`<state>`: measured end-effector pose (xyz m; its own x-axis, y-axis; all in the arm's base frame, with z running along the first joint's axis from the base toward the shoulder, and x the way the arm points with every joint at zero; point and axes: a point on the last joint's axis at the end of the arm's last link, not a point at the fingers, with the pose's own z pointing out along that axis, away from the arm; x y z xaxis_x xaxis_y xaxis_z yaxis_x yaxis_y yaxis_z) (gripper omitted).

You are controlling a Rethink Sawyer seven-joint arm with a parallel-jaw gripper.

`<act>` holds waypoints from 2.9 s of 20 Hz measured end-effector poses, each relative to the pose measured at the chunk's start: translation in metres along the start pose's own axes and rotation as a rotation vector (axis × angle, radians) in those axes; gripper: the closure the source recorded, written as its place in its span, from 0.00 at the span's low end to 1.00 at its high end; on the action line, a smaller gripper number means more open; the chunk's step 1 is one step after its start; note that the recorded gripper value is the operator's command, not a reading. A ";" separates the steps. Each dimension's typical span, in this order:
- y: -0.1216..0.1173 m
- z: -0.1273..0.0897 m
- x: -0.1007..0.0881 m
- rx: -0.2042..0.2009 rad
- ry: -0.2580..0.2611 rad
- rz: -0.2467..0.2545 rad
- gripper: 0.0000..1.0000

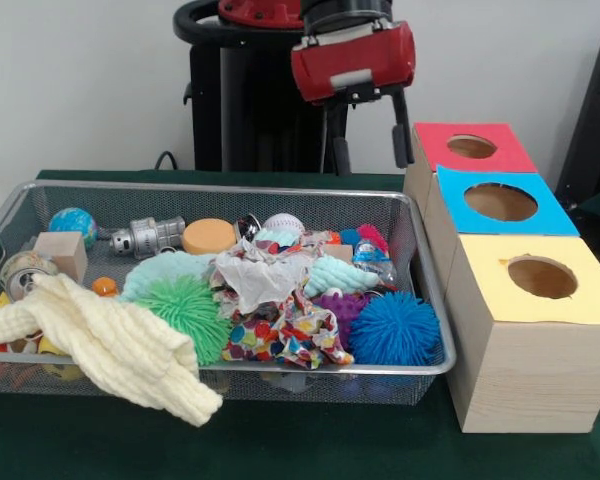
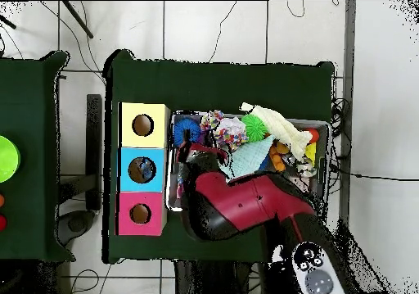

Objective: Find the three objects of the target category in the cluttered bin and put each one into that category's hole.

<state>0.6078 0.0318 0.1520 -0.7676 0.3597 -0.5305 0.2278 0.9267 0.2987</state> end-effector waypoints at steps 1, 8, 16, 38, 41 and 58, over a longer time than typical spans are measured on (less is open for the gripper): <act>0.004 0.002 0.004 -0.004 0.005 -0.016 0.00; 0.037 0.016 0.049 -0.043 0.067 -0.138 0.00; 0.040 0.022 0.089 -0.021 0.125 -0.215 0.00; -0.068 0.030 0.106 0.104 0.158 -0.154 0.00; -0.076 0.043 0.125 0.100 0.176 -0.154 0.00; -0.101 0.054 0.176 0.110 0.216 -0.178 0.00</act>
<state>0.4816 0.0074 -0.0147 -0.9082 0.1696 -0.3826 0.1326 0.9837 0.1215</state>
